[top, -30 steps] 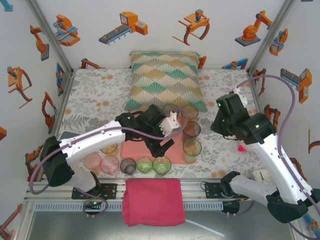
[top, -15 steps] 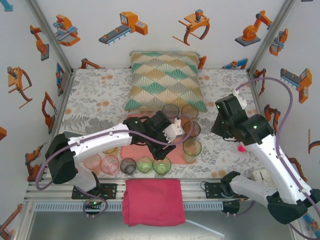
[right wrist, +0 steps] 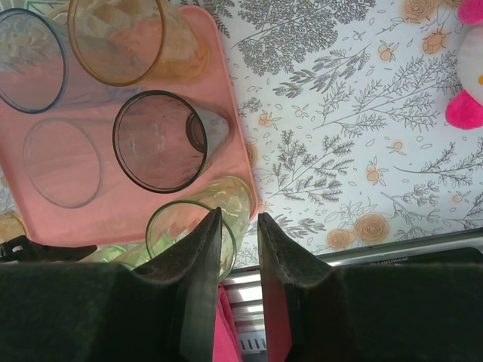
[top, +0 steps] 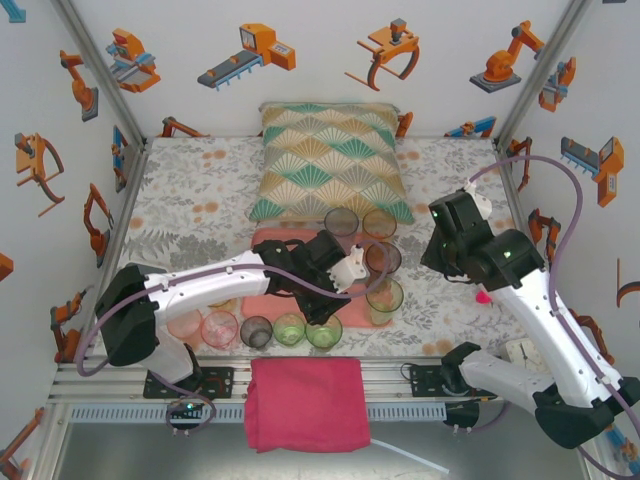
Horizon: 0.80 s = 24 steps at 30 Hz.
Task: Place the glasses into the tray
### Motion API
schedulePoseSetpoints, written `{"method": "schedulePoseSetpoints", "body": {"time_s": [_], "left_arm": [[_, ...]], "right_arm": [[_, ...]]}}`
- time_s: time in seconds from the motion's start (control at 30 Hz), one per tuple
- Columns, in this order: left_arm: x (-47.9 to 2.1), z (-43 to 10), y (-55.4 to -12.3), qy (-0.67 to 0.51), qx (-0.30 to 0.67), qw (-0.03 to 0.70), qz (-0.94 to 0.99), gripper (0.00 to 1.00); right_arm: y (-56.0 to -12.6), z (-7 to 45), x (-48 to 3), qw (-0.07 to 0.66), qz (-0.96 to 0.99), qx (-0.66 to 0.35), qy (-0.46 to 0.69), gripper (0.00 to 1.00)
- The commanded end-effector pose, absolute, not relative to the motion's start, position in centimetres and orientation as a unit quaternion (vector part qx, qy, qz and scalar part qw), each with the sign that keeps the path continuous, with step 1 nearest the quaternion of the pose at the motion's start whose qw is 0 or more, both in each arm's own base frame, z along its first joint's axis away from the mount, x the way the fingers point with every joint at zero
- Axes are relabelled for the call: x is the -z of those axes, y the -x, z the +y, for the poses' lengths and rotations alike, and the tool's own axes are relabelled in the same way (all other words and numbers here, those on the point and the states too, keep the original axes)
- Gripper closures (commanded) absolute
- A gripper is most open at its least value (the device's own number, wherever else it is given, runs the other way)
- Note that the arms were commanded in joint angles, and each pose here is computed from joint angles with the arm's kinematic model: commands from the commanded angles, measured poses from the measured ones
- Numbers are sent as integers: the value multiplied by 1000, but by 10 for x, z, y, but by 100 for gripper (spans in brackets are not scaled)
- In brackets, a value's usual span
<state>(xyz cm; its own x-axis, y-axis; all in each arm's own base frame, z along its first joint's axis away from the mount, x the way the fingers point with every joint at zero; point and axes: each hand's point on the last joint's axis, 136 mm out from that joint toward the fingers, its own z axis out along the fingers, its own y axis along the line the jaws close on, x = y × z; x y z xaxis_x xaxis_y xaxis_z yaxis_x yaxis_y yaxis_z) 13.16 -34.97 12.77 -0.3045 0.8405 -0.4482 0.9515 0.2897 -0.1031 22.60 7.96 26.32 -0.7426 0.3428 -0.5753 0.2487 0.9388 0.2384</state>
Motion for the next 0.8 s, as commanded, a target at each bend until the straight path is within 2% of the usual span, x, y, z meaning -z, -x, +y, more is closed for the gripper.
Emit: {"method": "schedulePoseSetpoints", "body": {"time_s": [0.0,0.37,0.5,0.77], "left_arm": [[-122,-350,-129,-567,173,151,791,49],[-114,-351,-127,-569,164,143,793,53],[-113,-351,-130,-569,158,147,793,60],[-110,-352,-130,-570,155,142,794,61]], "right_arm": [[-225,75,-263,328,927,-73,-167,71],[-227,77,-261,329,926,-76,-167,71],[-228,77,-260,330,926,-77,-166,71],[-227,77,-255,327,927,-79,-167,71]]}}
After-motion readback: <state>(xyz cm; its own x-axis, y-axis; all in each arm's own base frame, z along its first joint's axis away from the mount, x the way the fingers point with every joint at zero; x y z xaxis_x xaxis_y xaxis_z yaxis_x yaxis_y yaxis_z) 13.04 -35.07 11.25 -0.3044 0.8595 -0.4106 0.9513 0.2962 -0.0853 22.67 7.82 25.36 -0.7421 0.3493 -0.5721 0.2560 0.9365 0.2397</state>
